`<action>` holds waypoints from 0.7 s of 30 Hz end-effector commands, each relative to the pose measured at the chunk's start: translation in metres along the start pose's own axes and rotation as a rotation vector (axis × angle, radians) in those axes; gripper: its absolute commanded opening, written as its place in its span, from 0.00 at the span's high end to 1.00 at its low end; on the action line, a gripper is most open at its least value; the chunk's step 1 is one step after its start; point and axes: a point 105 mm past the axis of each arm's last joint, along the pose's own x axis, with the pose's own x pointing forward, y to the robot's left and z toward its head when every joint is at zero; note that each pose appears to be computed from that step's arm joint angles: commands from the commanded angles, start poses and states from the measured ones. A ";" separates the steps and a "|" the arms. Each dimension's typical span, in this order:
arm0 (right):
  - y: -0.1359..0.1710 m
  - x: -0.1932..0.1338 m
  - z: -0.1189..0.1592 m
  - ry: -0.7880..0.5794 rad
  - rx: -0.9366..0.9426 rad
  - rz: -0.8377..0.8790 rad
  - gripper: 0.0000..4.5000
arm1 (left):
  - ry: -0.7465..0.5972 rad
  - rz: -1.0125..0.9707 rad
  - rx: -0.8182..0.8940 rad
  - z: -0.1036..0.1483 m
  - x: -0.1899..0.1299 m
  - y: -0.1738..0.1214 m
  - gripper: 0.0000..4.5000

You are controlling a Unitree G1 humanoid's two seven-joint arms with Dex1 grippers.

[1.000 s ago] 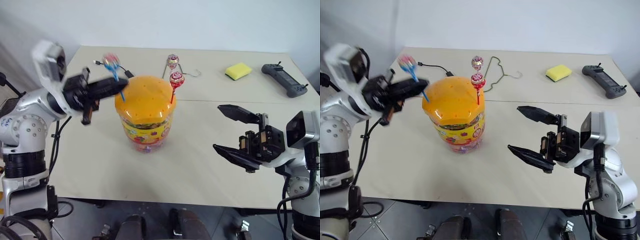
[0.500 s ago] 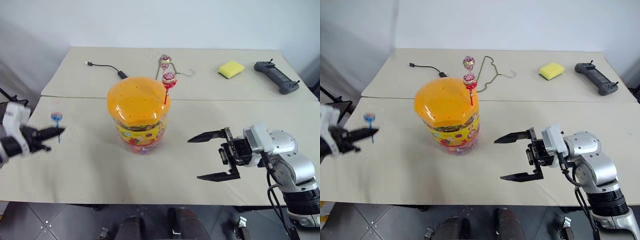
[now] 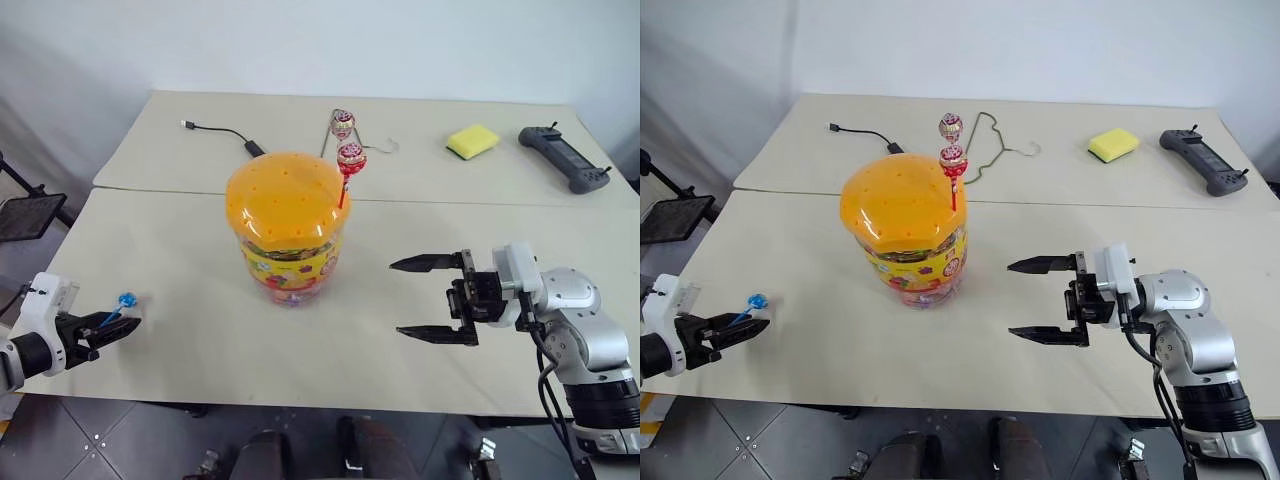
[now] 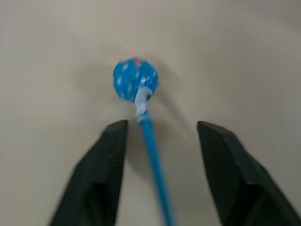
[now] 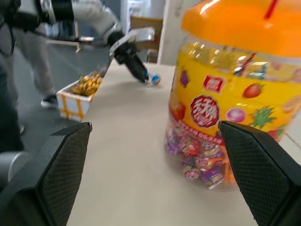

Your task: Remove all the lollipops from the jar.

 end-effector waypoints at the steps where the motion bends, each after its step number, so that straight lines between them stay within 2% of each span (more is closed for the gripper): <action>1: -0.007 -0.001 0.029 -0.119 -0.008 -0.082 0.00 | -0.183 -0.017 0.182 0.034 -0.023 0.008 0.15; 2: -0.012 -0.001 0.037 -0.157 0.008 -0.127 0.00 | -0.304 -0.087 0.177 0.051 -0.035 0.003 0.09; 3: -0.016 -0.001 0.042 -0.181 0.021 -0.158 0.00 | -0.393 -0.142 0.177 0.062 -0.045 -0.001 0.09; 6: -0.023 0.015 0.057 -0.226 0.044 -0.171 0.00 | -0.563 -0.370 0.094 0.098 -0.057 -0.033 0.09; 9: -0.034 0.035 0.066 -0.230 0.071 -0.185 0.00 | -0.723 -0.581 0.162 0.125 -0.062 -0.078 0.09; 11: -0.037 0.051 0.066 -0.185 0.068 -0.160 0.00 | -0.799 -0.674 0.189 0.134 -0.061 -0.103 0.09; 13: -0.042 0.064 0.058 -0.106 0.077 -0.166 0.00 | -0.814 -0.750 0.181 0.134 -0.057 -0.122 0.09; 15: -0.043 0.076 0.062 -0.110 0.076 -0.145 0.00 | -0.778 -0.781 0.193 0.130 -0.050 -0.131 0.09; 21: -0.047 0.094 0.062 -0.089 0.095 -0.132 0.00 | -0.761 -0.772 0.190 0.125 -0.038 -0.130 0.09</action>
